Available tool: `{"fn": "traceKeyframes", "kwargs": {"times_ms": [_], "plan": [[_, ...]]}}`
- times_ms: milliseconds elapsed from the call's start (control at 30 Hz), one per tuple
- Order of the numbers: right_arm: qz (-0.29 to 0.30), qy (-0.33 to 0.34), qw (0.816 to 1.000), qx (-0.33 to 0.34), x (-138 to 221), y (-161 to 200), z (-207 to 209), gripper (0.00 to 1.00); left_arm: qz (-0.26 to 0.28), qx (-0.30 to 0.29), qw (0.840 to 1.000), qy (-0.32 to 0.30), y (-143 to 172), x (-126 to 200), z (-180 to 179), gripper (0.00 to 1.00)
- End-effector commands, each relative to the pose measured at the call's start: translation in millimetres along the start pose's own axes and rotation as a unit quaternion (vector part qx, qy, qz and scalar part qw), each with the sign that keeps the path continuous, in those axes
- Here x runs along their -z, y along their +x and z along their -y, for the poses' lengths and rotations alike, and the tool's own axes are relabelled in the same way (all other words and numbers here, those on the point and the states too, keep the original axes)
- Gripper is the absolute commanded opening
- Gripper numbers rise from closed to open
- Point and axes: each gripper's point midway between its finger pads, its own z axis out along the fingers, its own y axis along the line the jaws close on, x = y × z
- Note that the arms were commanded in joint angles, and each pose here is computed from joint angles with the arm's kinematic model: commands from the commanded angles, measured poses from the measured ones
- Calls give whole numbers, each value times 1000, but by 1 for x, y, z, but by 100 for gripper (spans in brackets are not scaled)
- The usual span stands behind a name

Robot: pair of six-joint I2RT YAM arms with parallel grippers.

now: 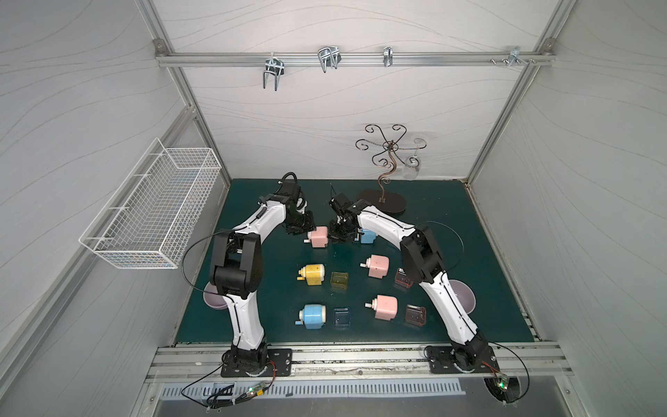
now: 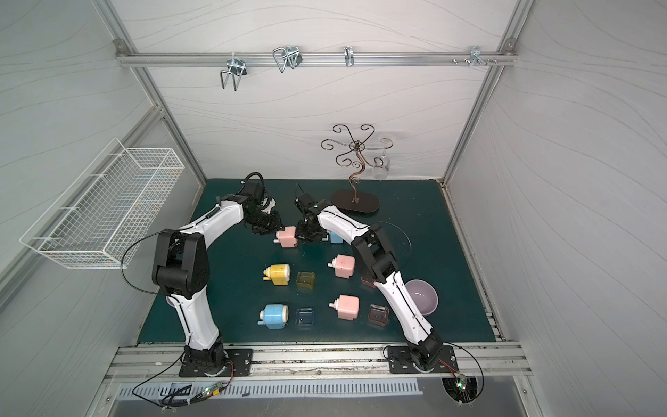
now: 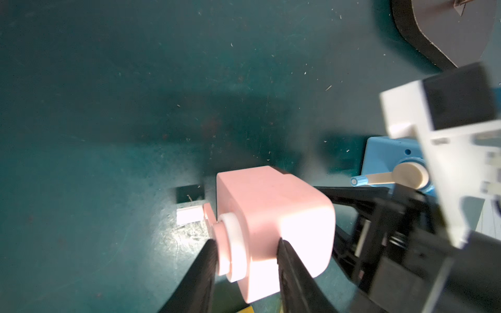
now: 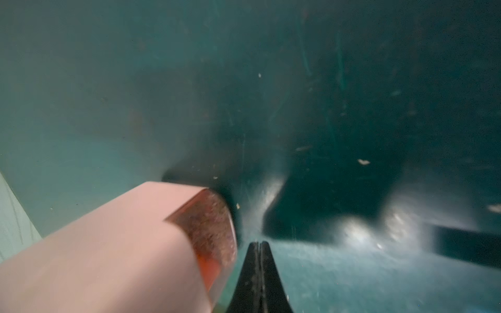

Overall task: Put the tray back into the pencil sharpener
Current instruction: Close the container of the pencil sharpener, then pick up the container from the center of the board.

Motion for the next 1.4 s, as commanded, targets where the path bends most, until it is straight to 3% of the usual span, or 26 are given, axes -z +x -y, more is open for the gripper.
{"fn": "traceKeyframes", "kwargs": {"times_ms": [0, 400, 700, 833, 1167, 1367], "plan": [[62, -13, 997, 32, 61, -17, -23, 0, -43, -2, 999, -22, 20, -15, -8, 42], [78, -5, 993, 87, 106, 16, -44, 2, 43, -27, 999, -2, 1, 27, 10, 54], [74, 23, 994, 75, 125, 53, -19, 12, 134, -35, 990, 14, -7, 79, 20, 53], [78, 47, 992, 87, 136, 75, -6, 18, 129, -22, 991, 13, 12, 101, 22, 51], [114, 88, 984, 106, 152, 122, 12, 28, 83, -13, 996, -12, 101, 120, 7, 51], [106, 107, 982, 112, 142, 140, 26, 29, 50, 14, 998, -32, 127, 103, -9, 51]]}}
